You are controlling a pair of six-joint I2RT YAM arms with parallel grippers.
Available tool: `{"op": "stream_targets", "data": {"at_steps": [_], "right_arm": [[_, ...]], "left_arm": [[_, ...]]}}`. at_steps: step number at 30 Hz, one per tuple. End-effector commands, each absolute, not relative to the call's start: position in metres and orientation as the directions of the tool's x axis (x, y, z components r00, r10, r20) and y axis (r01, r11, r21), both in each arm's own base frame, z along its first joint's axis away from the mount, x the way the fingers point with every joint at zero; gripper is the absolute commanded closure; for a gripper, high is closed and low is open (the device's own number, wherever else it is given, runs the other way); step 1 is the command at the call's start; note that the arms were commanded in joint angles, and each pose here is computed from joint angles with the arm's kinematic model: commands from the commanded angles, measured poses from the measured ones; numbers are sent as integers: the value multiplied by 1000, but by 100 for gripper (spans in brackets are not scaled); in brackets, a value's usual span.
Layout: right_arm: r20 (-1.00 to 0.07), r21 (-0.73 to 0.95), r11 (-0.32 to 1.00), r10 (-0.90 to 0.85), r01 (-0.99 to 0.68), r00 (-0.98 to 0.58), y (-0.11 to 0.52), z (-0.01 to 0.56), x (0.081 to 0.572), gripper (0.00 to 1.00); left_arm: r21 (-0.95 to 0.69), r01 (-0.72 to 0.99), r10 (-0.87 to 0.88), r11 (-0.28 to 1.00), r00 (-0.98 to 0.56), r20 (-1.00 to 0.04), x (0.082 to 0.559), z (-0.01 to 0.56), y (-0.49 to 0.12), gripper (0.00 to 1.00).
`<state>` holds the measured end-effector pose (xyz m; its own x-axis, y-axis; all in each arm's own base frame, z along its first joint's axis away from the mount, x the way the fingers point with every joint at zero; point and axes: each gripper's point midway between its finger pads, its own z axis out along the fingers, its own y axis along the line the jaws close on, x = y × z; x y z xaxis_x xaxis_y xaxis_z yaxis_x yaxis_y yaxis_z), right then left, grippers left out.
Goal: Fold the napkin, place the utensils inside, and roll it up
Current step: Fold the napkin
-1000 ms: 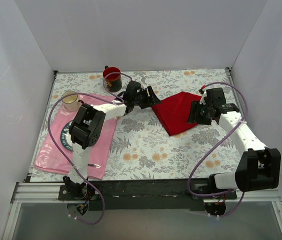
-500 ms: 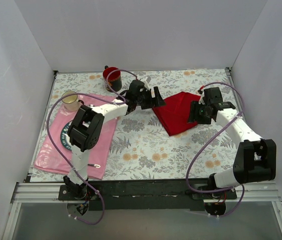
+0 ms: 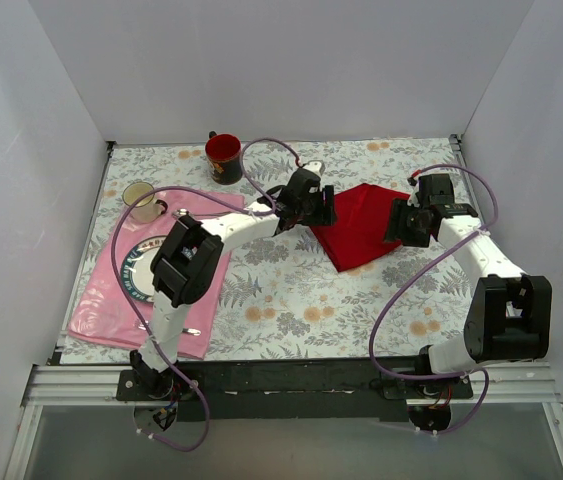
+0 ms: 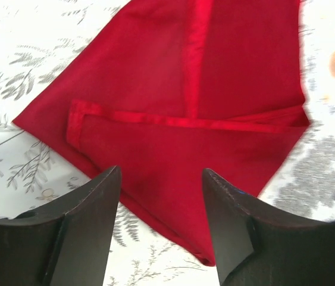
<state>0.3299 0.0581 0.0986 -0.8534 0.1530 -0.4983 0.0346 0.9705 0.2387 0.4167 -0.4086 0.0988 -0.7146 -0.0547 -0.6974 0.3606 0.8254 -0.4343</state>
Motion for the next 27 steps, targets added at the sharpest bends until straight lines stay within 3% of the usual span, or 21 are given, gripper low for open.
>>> {"op": "stream_targets", "data": {"at_steps": [1, 8, 14, 17, 27], "right_arm": [[-523, 260, 965, 166, 29, -836, 61, 103, 337, 37], [-528, 260, 965, 165, 26, -833, 61, 105, 335, 37], [-524, 261, 965, 163, 24, -836, 61, 103, 332, 37], [-528, 256, 966, 160, 23, -834, 60, 104, 331, 37], [-529, 254, 967, 154, 18, -834, 60, 104, 330, 37]], "left_arm": [[-348, 306, -40, 886, -698, -715, 430, 94, -393, 45], [-322, 282, -29, 904, -710, -704, 431, 78, -393, 44], [-296, 276, -16, 914, -708, -706, 437, 70, -394, 49], [-295, 277, -13, 914, -708, -706, 436, 69, -395, 57], [-273, 297, 5, 915, -685, -729, 431, 78, -402, 60]]}}
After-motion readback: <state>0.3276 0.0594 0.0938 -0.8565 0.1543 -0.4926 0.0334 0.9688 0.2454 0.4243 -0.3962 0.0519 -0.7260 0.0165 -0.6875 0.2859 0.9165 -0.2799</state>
